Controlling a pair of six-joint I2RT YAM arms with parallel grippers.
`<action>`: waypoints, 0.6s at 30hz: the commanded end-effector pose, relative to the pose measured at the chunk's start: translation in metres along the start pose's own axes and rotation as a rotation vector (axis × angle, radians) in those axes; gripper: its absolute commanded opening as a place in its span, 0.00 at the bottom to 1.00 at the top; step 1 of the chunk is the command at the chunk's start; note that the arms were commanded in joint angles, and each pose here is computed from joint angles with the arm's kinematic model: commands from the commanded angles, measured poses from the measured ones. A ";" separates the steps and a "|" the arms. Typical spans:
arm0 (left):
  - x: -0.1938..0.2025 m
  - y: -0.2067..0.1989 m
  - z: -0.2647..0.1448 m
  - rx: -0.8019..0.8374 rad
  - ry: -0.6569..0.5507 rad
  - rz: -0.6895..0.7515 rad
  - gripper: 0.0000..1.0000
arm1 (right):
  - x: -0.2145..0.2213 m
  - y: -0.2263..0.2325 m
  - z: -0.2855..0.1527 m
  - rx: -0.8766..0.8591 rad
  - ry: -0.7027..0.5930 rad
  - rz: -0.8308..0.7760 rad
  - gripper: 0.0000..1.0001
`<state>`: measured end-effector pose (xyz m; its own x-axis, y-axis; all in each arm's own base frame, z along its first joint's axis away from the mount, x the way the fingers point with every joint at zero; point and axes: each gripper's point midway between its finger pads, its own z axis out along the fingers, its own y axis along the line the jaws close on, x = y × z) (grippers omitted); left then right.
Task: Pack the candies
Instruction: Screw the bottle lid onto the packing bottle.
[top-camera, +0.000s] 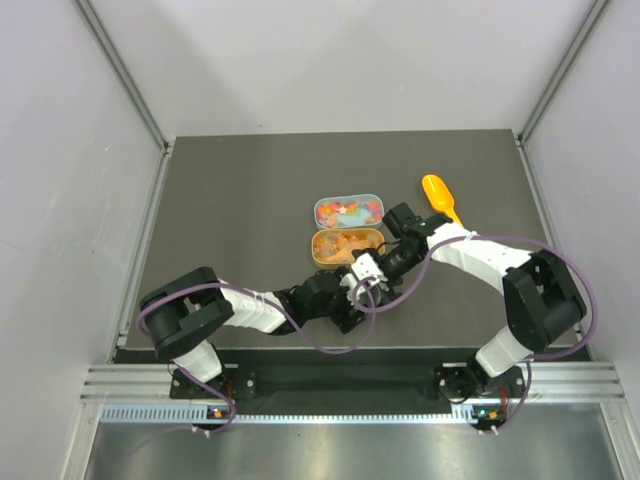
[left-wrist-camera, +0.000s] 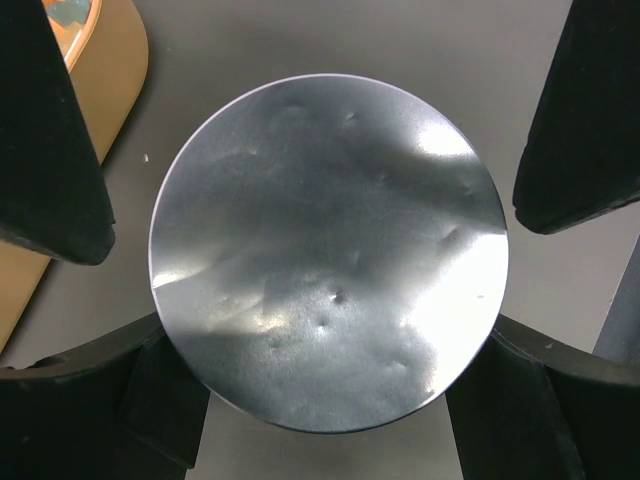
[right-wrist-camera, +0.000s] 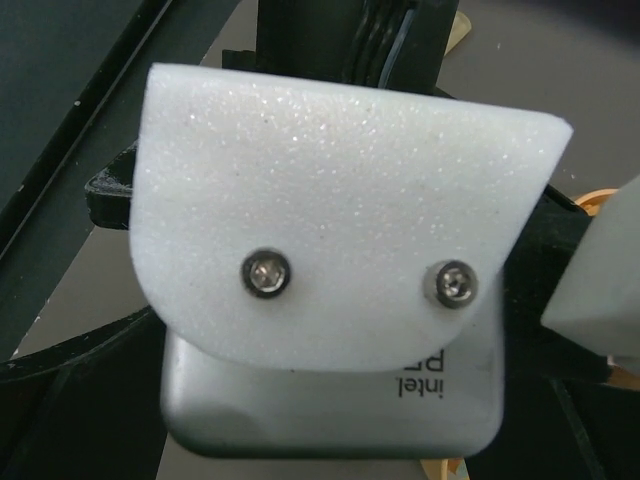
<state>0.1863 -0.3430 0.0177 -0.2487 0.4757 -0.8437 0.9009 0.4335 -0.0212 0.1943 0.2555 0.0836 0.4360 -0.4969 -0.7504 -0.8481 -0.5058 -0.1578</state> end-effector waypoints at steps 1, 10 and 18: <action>0.082 -0.018 -0.015 0.072 0.278 -0.063 0.69 | 0.009 -0.015 0.002 0.028 0.042 -0.015 0.99; 0.084 -0.018 -0.014 0.069 0.290 -0.064 0.69 | 0.016 -0.011 0.003 0.006 0.073 0.015 0.93; 0.084 -0.018 -0.014 0.071 0.292 -0.064 0.69 | 0.022 -0.013 0.005 0.010 0.101 0.034 0.87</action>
<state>0.1879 -0.3440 0.0174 -0.2516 0.4738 -0.8440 0.9002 0.4349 -0.0242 0.1969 0.2574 0.0787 0.4146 -0.5141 -0.7509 -0.8566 -0.4989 -0.1314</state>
